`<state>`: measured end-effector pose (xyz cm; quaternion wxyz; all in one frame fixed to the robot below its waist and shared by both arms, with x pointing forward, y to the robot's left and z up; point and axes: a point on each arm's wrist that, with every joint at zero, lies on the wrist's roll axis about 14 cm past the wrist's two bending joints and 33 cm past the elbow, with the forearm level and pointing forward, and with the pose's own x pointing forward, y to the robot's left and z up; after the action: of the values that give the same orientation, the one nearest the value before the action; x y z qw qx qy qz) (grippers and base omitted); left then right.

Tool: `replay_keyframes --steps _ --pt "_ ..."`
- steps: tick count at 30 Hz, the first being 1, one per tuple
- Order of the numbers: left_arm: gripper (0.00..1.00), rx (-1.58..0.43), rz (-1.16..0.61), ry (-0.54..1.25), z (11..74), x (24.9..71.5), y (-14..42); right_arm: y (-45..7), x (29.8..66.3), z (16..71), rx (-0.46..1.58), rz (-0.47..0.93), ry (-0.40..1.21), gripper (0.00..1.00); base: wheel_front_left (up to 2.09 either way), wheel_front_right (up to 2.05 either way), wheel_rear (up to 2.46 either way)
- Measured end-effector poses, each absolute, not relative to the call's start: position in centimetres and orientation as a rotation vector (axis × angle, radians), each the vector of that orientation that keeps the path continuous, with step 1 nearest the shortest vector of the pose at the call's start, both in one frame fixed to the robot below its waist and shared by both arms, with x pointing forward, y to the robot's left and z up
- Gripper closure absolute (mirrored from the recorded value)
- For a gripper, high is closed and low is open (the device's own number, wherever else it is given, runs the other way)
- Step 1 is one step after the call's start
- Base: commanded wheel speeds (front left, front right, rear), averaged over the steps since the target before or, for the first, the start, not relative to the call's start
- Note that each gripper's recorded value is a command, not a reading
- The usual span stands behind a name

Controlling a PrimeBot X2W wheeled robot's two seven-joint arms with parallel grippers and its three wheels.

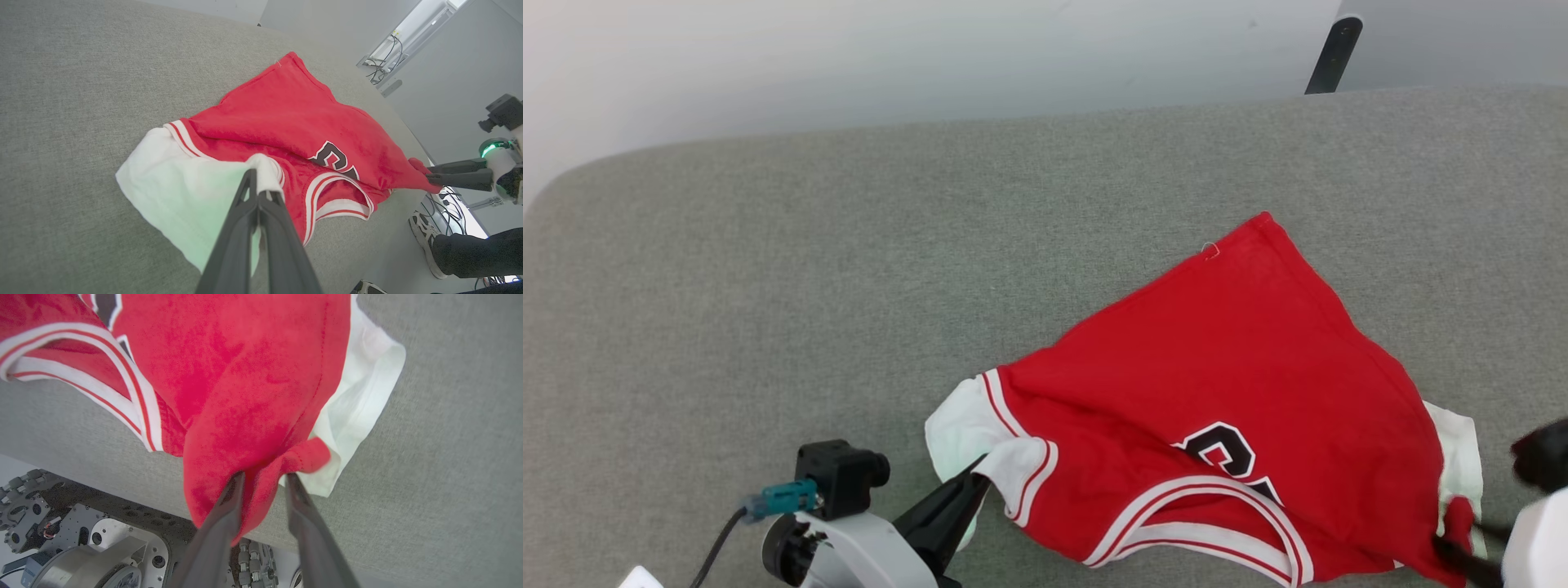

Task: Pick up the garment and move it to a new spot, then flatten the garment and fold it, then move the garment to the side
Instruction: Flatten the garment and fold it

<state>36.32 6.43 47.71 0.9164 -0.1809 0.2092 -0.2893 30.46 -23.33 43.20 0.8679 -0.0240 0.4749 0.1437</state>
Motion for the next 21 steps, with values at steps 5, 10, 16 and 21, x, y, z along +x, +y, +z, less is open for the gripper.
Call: replay_keyframes --steps 5,10,16,21 --pt "1.00 -0.375 -0.595 0.428 47.9 36.2 6.5 -23.8 33.9 47.4 -0.087 0.287 0.844 0.00 0.00 0.00 0.00" --pt "1.00 -0.376 -0.587 0.419 48.1 36.3 6.7 -23.6 38.3 52.2 -0.131 0.295 0.703 0.00 0.00 0.00 0.00" --pt "1.00 -0.381 -0.578 0.426 47.6 36.9 6.9 -22.4 44.6 53.9 -0.192 0.301 0.626 0.00 0.00 0.00 0.00" --pt "1.00 -0.387 -0.577 0.438 46.9 37.9 7.0 -19.9 49.4 51.4 -0.213 0.332 0.681 0.00 0.00 0.00 0.00"
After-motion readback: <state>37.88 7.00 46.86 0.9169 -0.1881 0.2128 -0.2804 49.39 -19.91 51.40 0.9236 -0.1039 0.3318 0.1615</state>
